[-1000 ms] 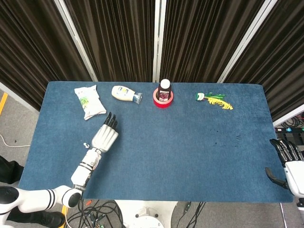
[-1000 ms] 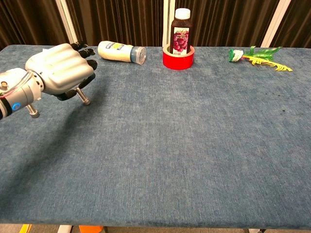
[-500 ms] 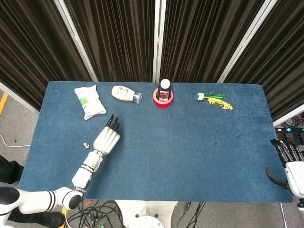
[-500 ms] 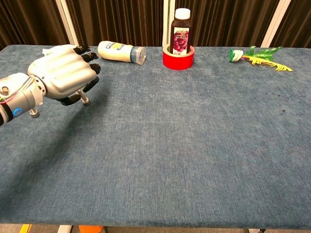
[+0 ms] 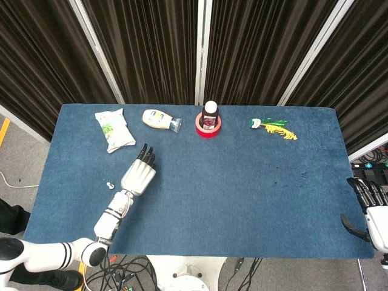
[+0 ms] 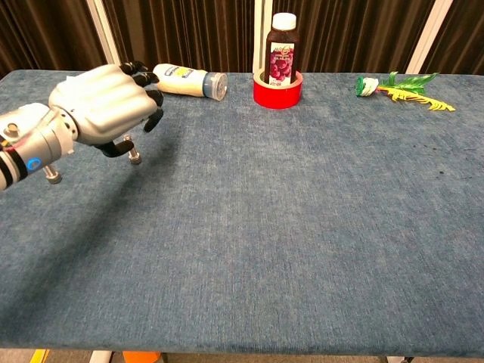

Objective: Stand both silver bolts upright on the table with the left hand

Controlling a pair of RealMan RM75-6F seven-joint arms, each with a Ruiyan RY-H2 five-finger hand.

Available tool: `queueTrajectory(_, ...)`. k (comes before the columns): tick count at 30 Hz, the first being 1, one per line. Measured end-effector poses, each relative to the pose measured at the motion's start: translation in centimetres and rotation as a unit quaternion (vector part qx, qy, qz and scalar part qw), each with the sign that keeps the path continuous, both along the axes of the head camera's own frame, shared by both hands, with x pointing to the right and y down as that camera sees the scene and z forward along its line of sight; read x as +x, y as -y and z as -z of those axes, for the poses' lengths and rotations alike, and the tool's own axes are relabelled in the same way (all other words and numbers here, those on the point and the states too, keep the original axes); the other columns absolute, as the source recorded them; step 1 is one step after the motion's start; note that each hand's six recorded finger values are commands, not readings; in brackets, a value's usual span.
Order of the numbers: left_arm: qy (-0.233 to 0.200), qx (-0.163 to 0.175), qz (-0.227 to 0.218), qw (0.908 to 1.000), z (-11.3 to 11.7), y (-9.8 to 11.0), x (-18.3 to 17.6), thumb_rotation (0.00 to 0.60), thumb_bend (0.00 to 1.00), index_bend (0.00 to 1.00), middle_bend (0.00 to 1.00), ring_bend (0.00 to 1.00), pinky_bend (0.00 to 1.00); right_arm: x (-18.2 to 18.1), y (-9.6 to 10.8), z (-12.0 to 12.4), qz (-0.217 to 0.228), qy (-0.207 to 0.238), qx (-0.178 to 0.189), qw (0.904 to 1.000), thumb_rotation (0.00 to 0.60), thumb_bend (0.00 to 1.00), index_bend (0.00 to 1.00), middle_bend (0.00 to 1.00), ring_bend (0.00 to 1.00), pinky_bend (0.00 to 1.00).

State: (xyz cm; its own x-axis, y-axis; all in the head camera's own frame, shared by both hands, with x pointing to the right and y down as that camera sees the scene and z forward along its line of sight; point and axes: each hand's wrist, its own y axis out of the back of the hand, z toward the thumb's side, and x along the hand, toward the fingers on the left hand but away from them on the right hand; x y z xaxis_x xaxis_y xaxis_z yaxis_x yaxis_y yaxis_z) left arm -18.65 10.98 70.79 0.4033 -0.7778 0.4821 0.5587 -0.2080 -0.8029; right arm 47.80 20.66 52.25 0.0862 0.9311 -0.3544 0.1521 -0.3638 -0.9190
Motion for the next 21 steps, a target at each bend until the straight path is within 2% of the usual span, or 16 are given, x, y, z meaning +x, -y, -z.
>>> queueTrajectory(4, -0.066, -0.019, 0.053, 0.9962, 1.6, 0.4, -0.7, 0.6, 0.29, 0.24, 0.18, 0.03, 0.0, 0.2, 0.1, 0.0, 0.001, -0.002, -0.003, 1.0, 0.6, 0.27, 0.03, 0.1, 0.0, 0.0)
queueTrajectory(7, -0.136, -0.039, 0.11, 0.9837, 3.1, 0.9, -2.3, 0.6, 0.26, 0.24, 0.18, 0.03, 0.0, 0.2, 0.2, 0.0, 0.006, -0.004, -0.008, 0.9999, 0.6, 0.27, 0.03, 0.1, 0.0, 0.0)
queueTrajectory(10, -0.213, -0.058, 0.174, 0.9597, 4.8, 1.3, -4.9, 0.6, 0.25, 0.25, 0.18, 0.03, 0.0, 0.2, 0.4, 0.0, 0.009, -0.002, -0.011, 0.9999, 0.6, 0.27, 0.03, 0.1, 0.0, 0.0)
queueTrajectory(14, -0.303, -0.063, 0.256, 0.9156, 7.6, 1.4, -10.5, 0.6, 0.23, 0.26, 0.18, 0.03, 0.0, 0.2, 0.6, -0.1, 0.011, 0.003, -0.014, 0.9998, 0.6, 0.27, 0.03, 0.1, 0.0, 0.0)
queueTrajectory(17, -0.336, -0.051, 0.299, 0.8915, 9.9, 0.3, -15.5, 0.6, 0.23, 0.27, 0.18, 0.03, 0.0, 0.0, 0.7, -0.2, 0.013, 0.005, -0.014, 0.9998, 0.6, 0.27, 0.03, 0.1, 0.0, 0.0)
queueTrajectory(19, -0.342, -0.042, 0.319, 0.8832, 11.2, -1.1, -18.5, 0.6, 0.21, 0.27, 0.18, 0.03, 0.0, -0.1, 0.6, -0.2, 0.014, 0.006, -0.014, 0.9998, 0.6, 0.27, 0.03, 0.1, 0.0, 0.0)
queueTrajectory(21, -0.334, -0.025, 0.335, 0.8809, 12.7, -3.0, -21.6, 0.6, 0.19, 0.27, 0.18, 0.03, 0.0, -0.2, 0.5, -0.3, 0.015, 0.008, -0.014, 0.9998, 0.6, 0.27, 0.03, 0.1, 0.0, 0.0)
